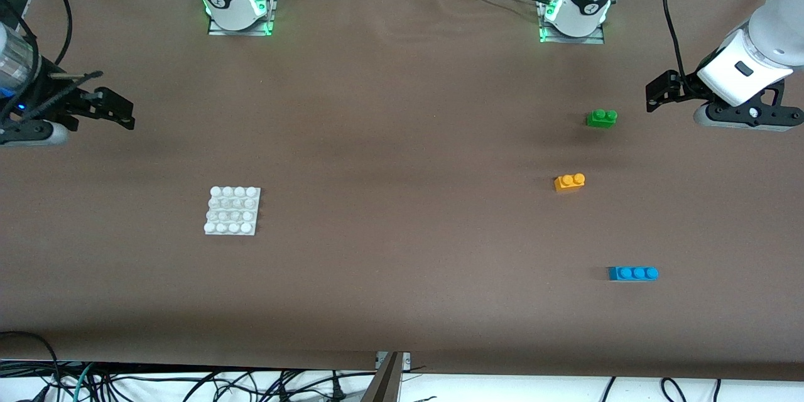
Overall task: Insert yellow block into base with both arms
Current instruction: 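Reach the right gripper down to the white base plate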
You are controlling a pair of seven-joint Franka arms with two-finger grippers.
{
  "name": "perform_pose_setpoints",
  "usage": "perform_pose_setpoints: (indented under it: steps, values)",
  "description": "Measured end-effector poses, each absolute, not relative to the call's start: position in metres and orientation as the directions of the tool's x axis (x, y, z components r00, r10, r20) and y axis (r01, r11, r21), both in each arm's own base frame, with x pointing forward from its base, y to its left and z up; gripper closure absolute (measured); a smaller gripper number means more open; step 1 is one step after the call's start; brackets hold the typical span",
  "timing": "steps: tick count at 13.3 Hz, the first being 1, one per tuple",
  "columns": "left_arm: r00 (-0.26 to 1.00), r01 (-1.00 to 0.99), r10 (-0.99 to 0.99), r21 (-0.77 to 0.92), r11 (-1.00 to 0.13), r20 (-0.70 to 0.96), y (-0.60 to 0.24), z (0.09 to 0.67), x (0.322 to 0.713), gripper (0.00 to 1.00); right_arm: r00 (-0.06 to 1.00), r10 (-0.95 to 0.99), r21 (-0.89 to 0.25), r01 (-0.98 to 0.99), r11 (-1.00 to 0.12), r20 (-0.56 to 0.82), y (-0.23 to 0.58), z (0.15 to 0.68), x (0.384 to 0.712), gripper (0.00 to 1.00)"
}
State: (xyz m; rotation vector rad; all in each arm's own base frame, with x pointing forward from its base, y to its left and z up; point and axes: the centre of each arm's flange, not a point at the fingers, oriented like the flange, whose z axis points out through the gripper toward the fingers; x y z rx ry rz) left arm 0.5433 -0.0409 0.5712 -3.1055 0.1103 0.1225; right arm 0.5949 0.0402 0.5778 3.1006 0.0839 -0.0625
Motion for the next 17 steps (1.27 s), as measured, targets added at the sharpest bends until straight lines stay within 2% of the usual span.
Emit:
perform_pose_setpoints:
  steps: [5, 10, 13, 17]
  values:
    - [0.994, -0.072, -0.069, -0.029, -0.997, -0.082, -0.041, 0.57, 0.544, 0.0, 0.986, 0.074, 0.052, 0.083, -0.995, -0.148, 0.057, 0.514, 0.615, 0.0]
    - [0.994, -0.071, -0.069, -0.029, -0.997, -0.083, -0.04, 0.57, 0.544, 0.0, 0.981, 0.073, 0.059, 0.085, -0.995, -0.178, 0.057, 0.473, 0.628, 0.0]
    - [0.994, -0.071, -0.068, -0.029, -0.997, -0.083, -0.04, 0.57, 0.544, 0.0, 0.986, 0.078, 0.057, 0.087, -0.995, -0.146, 0.058, 0.4, 0.639, 0.0]
    - [0.994, -0.07, -0.067, -0.029, -0.997, -0.083, -0.04, 0.569, 0.544, 0.0, 0.988, -0.015, -0.017, -0.018, -1.0, -0.154, 0.025, 0.324, 0.64, 0.0]
